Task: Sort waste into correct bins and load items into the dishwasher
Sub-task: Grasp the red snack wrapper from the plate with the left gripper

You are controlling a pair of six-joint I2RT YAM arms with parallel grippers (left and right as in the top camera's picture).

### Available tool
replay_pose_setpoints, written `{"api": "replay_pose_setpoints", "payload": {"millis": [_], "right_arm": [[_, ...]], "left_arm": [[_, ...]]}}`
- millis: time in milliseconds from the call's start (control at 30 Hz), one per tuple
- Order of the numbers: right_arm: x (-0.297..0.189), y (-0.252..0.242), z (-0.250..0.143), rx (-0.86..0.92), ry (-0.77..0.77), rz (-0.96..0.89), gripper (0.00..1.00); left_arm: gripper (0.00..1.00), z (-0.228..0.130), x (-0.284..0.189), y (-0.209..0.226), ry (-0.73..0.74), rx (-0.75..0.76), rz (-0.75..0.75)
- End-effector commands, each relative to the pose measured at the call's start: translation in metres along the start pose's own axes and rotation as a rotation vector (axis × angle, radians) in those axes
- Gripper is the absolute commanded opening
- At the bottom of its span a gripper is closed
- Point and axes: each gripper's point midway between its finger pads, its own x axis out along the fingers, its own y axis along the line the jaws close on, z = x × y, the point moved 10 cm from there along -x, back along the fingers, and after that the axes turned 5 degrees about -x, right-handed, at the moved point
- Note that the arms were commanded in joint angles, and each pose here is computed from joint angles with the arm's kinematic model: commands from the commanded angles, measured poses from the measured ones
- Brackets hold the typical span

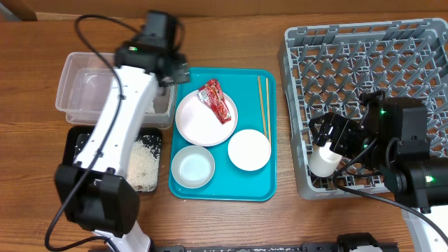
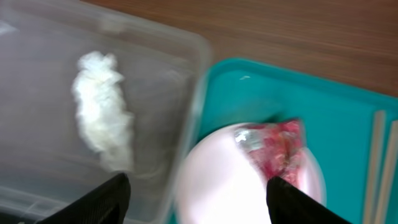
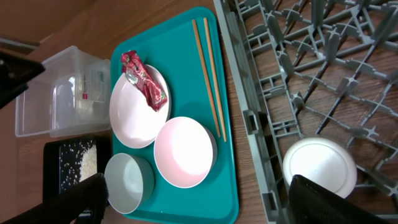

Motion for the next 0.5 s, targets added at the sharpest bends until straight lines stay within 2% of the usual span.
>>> {"api": "replay_pose_setpoints", "payload": {"millis": [0, 133, 233, 300, 467], "right_arm": [[-0.005, 0.004, 0.004, -0.014, -0.021, 0.014, 0.95], [-0.003, 0.003, 0.004, -0.011, -0.012, 0.01, 0.95], [-0.001, 0.003, 0.005, -0.009, -0.005, 0.008, 0.95], [0.002, 0.002, 0.006, -0.006, 0.005, 0.004, 0.95], [0.007, 0.001, 0.007, 0.0, 0.02, -0.003, 0.95]], "left_arm": [[0.71, -0.022, 0.033, -0.032, 0.057, -0.012, -0.002], [0.7, -0.043, 0.085, -0.058, 0.115, -0.042, 0.011], [0.64, -0.056, 0.116, -0.067, 0.185, -0.057, -0.015], [0.57, -0.064, 0.135, -0.07, 0.242, -0.064, -0.039], [0.43, -0.073, 0.147, -0.07, 0.28, -0.051, -0.026]]}}
